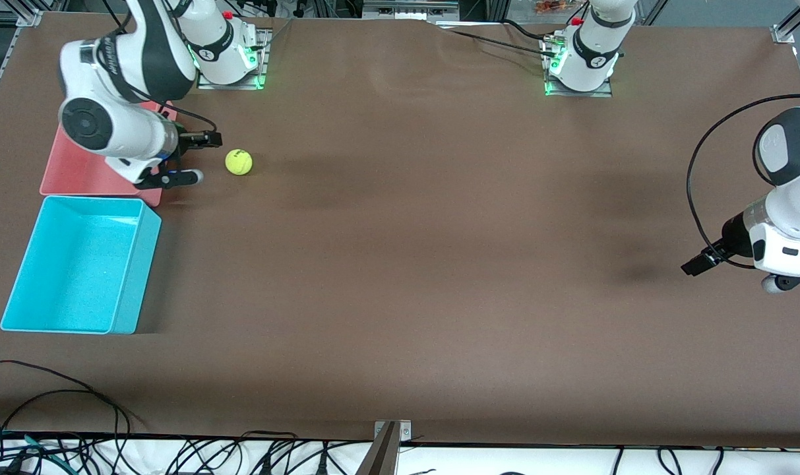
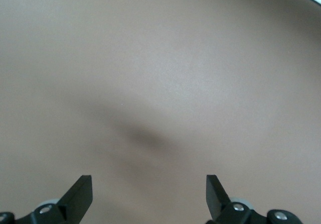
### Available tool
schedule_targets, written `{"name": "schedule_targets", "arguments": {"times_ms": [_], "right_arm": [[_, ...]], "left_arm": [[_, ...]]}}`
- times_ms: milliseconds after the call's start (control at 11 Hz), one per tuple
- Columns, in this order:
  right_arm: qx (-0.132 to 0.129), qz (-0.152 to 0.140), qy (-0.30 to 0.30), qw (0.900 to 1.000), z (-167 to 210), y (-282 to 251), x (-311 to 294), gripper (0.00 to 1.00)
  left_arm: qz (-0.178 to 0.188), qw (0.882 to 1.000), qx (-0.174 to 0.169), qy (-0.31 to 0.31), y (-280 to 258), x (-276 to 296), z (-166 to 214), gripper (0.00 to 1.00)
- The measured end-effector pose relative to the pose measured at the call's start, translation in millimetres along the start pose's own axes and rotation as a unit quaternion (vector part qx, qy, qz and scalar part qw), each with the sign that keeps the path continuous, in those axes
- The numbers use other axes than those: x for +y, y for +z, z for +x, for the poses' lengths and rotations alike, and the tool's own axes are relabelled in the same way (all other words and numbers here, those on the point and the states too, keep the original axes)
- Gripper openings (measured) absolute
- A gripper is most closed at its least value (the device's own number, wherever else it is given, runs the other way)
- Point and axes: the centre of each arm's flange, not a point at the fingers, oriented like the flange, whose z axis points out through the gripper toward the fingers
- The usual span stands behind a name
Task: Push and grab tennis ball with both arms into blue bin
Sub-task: 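Raise the left gripper away while the right gripper reaches toward the ball, then lower the right gripper onto the tennis ball and close on it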
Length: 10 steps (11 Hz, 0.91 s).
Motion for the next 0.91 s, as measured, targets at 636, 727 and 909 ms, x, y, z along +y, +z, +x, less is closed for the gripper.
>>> {"name": "schedule_targets", "arguments": {"times_ms": [636, 727, 909], "right_arm": [[-0.013, -0.03, -0.014, 0.999, -30, 133, 6, 0.97], [-0.011, -0.053, -0.023, 0.998, -31, 139, 9, 0.97], [0.002, -0.087, -0.032, 0.996, -29, 146, 12, 0.97]], "left_arm": [[0.043, 0.977, 0.026, 0.207, -52, 56, -37, 1.0], [0.035, 0.971, 0.027, 0.237, -63, 65, -45, 1.0], [-0.022, 0.966, 0.02, 0.257, -81, 62, -48, 1.0]]}}
